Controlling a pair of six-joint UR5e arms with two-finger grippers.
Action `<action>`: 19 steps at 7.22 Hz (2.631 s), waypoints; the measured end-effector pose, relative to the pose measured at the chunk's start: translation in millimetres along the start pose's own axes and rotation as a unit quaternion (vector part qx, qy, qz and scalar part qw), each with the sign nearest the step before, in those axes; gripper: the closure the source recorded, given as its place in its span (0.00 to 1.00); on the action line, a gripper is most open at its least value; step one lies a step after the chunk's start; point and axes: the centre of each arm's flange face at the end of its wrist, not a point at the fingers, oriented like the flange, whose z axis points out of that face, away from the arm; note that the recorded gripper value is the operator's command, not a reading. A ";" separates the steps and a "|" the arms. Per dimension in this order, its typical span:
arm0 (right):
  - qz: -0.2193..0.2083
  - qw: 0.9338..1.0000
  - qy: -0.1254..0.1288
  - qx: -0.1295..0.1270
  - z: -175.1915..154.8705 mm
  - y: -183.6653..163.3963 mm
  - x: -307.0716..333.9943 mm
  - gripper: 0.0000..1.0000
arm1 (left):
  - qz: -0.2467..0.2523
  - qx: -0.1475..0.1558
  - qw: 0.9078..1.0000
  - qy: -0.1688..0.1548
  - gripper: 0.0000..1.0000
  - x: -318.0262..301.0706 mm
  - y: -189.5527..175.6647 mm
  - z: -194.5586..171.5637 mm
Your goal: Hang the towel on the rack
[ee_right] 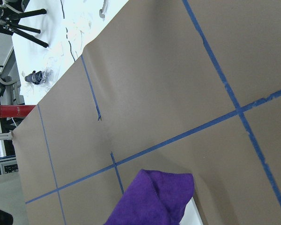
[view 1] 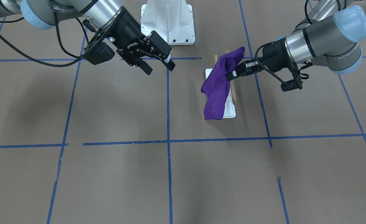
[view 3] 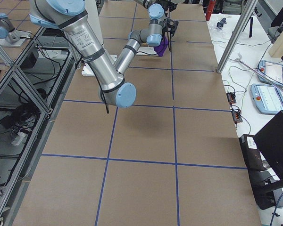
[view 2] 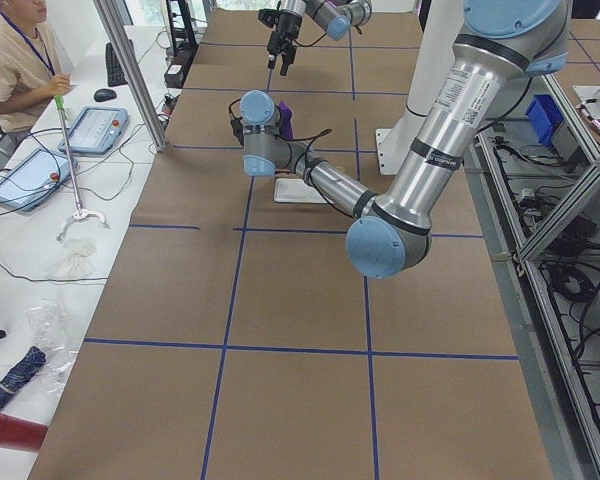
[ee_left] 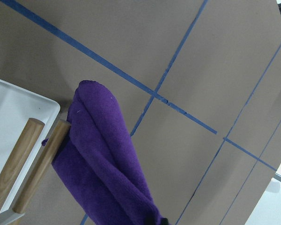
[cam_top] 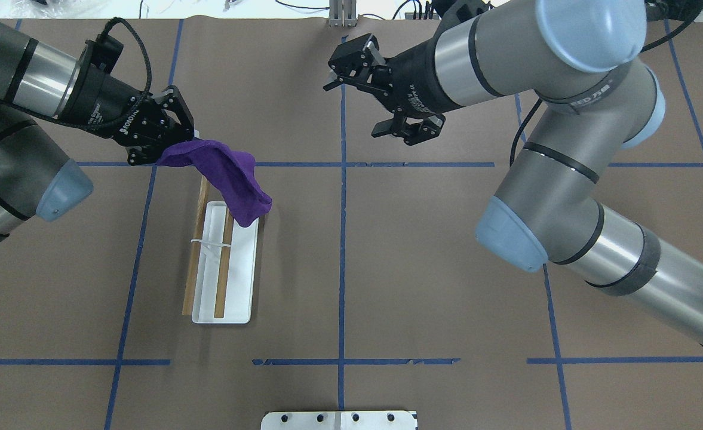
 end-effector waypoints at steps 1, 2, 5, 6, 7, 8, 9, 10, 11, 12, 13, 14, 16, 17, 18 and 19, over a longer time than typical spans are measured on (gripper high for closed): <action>-0.008 1.000 0.005 0.002 -6.4 -13.9 14.0 0.00 | 0.054 -0.030 0.998 -0.007 1.00 -19.0 6.3 -6.3; -0.012 1.000 0.009 0.004 -9.9 -21.5 22.2 0.00 | 0.104 -0.051 0.993 -0.016 1.00 -41.9 8.3 -14.0; -0.009 1.000 0.017 0.011 -15.4 -34.8 34.5 0.00 | 0.150 -0.061 0.986 -0.033 1.00 -91.3 2.0 -23.5; -0.007 1.000 0.019 0.014 -16.3 -37.9 37.7 0.00 | 0.145 -0.056 0.987 -0.036 0.87 -98.5 -3.4 -22.6; -0.006 1.000 0.022 0.017 -17.6 -42.1 41.7 0.00 | 0.138 -0.048 0.989 -0.039 0.42 -104.8 -9.6 -20.4; -0.005 0.999 0.026 0.021 -19.6 -47.7 46.5 0.00 | 0.130 -0.034 0.990 -0.042 0.00 -111.3 -17.4 -17.6; -0.004 0.999 0.028 0.027 -22.8 -54.0 49.4 0.00 | 0.125 -0.011 0.991 -0.042 0.00 -115.9 -24.9 -16.5; -0.002 0.999 0.030 0.033 -26.3 -60.7 51.8 0.00 | 0.121 0.018 0.992 -0.041 0.00 -122.4 -31.2 -17.2; -0.001 0.999 0.034 0.039 -29.6 -68.3 55.4 0.00 | 0.118 0.042 0.991 -0.042 0.00 -129.3 -36.2 -20.2; -0.005 0.998 0.046 0.043 -35.4 -79.3 63.1 0.00 | 0.132 0.064 0.988 -0.043 0.00 -134.2 -41.2 -25.9; -0.016 0.997 0.063 0.041 -46.4 -95.7 77.5 0.00 | 0.160 0.093 0.982 -0.048 0.00 -142.7 -47.5 -34.9; -0.039 0.995 0.086 0.036 -67.1 -121.2 103.6 0.00 | 0.199 0.129 0.969 -0.063 0.00 -162.8 -56.4 -55.4; -0.083 0.986 0.140 0.018 -115.1 -170.4 167.3 0.00 | 0.280 0.199 0.929 -0.138 0.00 -240.2 -71.9 -130.1; -0.112 0.978 0.175 0.007 -135.5 -190.3 205.0 0.00 | 0.309 0.218 0.906 -0.191 0.00 -273.9 -80.7 -167.4; -0.147 0.967 0.210 -0.005 -155.2 -210.0 242.5 0.00 | 0.326 0.228 0.885 -0.243 0.00 -296.3 -92.0 -204.5; -0.181 0.953 0.243 -0.017 -175.6 -233.5 274.4 0.00 | 0.336 0.230 0.866 -0.290 0.00 -312.6 -102.2 -239.4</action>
